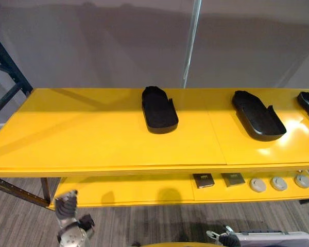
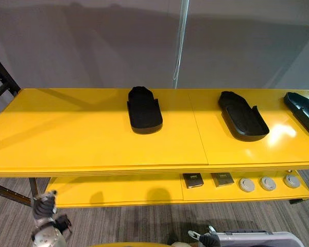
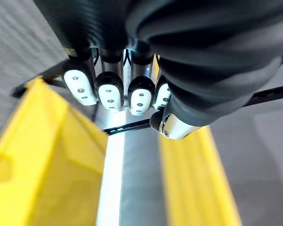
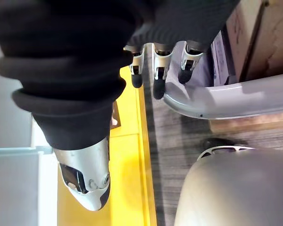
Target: Walk over and take plastic housings, then place them on the shelf
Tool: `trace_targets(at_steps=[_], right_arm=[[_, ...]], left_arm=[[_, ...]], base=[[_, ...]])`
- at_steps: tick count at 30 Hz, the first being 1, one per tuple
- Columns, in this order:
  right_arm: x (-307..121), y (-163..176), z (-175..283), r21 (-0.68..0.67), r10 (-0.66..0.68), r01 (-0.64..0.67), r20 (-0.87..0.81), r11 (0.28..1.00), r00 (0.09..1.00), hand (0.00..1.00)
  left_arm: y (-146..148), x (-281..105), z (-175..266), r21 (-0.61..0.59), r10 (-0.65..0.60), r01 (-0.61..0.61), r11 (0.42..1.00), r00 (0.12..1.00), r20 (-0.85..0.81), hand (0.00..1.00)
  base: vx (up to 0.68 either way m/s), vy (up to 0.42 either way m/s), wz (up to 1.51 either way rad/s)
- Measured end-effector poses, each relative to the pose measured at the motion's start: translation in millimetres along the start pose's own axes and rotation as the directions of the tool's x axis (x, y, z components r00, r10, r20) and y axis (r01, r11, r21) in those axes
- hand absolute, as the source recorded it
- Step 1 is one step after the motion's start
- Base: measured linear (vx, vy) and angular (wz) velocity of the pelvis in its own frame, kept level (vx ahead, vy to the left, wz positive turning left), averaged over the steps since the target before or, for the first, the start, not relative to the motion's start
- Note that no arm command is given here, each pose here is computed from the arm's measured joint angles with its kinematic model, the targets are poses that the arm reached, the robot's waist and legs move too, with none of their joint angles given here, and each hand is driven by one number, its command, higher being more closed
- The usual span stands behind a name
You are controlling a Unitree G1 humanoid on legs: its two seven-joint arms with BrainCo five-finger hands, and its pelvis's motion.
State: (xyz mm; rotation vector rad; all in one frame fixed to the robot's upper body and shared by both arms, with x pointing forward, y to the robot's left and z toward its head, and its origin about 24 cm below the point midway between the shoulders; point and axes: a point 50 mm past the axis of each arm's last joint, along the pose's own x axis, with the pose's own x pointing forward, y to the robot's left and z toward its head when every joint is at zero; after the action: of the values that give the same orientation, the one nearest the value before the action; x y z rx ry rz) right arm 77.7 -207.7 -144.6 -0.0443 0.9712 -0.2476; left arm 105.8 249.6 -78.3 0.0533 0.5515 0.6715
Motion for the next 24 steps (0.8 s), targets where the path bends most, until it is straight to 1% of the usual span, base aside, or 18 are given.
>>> trace_targets(at_steps=[1, 2, 5, 8, 10, 14, 24], right_arm=[[-0.1, 1.8, 1.1, 0.004, 0.003, -0.003, 0.006, 1.000, 1.000, 0.00], [-0.1, 3.4, 1.7, 0.008, 0.006, -0.006, 0.009, 1.000, 1.000, 0.00], [1.8, 7.2, 8.0, 0.014, 0.019, -0.019, 0.037, 1.000, 0.999, 0.00], [5.9, 13.3, 20.4, 0.035, 0.031, -0.034, 0.078, 0.999, 0.996, 0.00], [7.0, 15.4, 23.8, 0.037, 0.036, -0.039, 0.089, 0.999, 0.995, 0.00], [11.0, 20.3, 35.9, 0.048, 0.045, -0.051, 0.125, 0.998, 0.991, 0.00], [14.1, 21.6, 47.5, 0.059, 0.036, -0.046, 0.155, 0.997, 0.987, 0.00]], left_arm=[[-5.7, -1.2, -18.4, 0.014, -0.032, 0.034, 0.999, 0.995, -0.089, 0.00], [-11.3, -3.5, -34.8, 0.026, -0.056, 0.061, 0.998, 0.984, -0.168, 0.00], [-22.4, -13.6, -63.0, 0.060, -0.100, 0.123, 0.991, 0.949, -0.298, 0.00], [-28.7, -14.7, -70.8, 0.078, -0.117, 0.152, 0.985, 0.933, -0.341, 0.00], [-30.7, -14.3, -71.6, 0.089, -0.127, 0.167, 0.982, 0.930, -0.346, 0.00], [-36.8, -11.3, -72.1, 0.162, -0.168, 0.236, 0.958, 0.922, -0.349, 0.00], [-57.1, -0.8, -53.9, 0.241, -0.250, 0.319, 0.917, 0.927, -0.279, 0.00]], base=[[0.00, 0.000, 0.00], [0.00, 0.000, 0.00], [-0.01, -0.007, -0.04], [0.00, -0.005, -0.06], [0.03, 0.001, -0.08], [0.06, 0.014, -0.15], [0.02, 0.017, -0.09]])
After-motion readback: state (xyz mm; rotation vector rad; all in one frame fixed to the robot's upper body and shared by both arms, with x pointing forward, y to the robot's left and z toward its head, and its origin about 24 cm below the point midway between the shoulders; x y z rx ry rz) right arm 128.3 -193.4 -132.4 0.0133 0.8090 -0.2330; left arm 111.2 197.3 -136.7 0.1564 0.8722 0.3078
